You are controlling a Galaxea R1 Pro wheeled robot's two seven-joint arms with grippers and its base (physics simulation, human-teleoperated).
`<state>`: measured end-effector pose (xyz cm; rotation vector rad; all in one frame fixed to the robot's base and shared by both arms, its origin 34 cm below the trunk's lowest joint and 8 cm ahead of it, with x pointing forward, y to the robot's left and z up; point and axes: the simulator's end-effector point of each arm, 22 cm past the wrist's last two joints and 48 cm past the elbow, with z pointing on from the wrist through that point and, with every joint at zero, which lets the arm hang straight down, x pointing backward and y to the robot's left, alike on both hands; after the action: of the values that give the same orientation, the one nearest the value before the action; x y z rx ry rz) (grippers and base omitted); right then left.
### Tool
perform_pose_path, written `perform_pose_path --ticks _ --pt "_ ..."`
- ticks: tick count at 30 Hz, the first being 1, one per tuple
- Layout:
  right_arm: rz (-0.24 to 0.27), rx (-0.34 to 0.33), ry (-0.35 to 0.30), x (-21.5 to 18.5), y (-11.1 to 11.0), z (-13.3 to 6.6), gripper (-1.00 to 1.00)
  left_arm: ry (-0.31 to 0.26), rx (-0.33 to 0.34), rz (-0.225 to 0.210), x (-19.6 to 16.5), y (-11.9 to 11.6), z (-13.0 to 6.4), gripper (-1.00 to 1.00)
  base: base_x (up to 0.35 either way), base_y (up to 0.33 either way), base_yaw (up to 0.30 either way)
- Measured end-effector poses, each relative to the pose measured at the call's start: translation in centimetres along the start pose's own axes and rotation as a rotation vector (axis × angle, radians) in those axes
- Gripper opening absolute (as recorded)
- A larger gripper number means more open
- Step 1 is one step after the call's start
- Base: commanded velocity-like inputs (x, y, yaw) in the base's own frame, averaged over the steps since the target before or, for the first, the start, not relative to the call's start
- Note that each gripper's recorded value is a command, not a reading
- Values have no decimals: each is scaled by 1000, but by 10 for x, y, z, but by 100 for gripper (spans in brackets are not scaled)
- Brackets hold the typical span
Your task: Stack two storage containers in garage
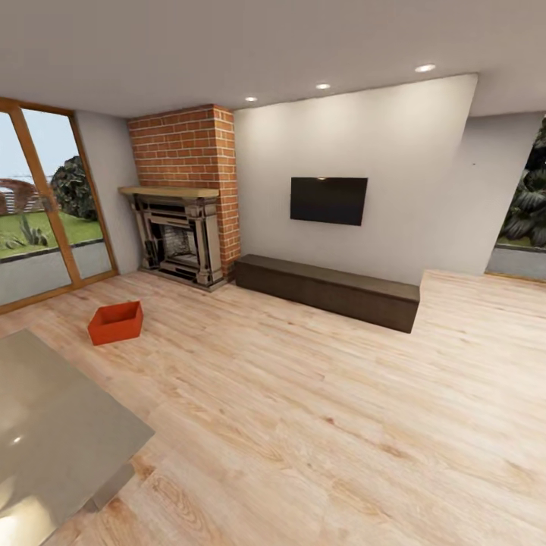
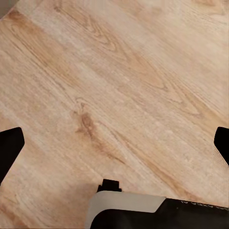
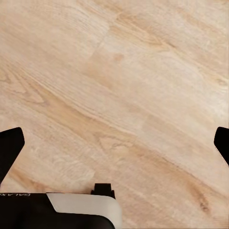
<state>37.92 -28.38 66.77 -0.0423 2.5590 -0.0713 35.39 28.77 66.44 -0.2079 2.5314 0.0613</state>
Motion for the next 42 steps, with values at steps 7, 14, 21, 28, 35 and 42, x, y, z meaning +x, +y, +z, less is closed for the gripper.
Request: perform_pose_path --ticks 7,14,21,28,35,42 --pt "0 1 0 0 0 0 100 0 0 0 0 0 0 100 322 0 0" --pt "0 1 0 0 0 0 100 0 0 0 0 0 0 100 322 0 0" --pt "0 0 0 0 0 0 100 0 1 0 0 -1 0 100 322 -36 0" --pt "1 1 0 0 -1 0 100 0 1 0 0 -1 0 100 322 -79 0" --pt "1 1 0 0 -1 0 100 0 1 -1 0 -1 0 100 322 -82 0" --pt "1 1 0 0 -1 0 100 1 1 0 0 -1 0 100 322 -82 0"
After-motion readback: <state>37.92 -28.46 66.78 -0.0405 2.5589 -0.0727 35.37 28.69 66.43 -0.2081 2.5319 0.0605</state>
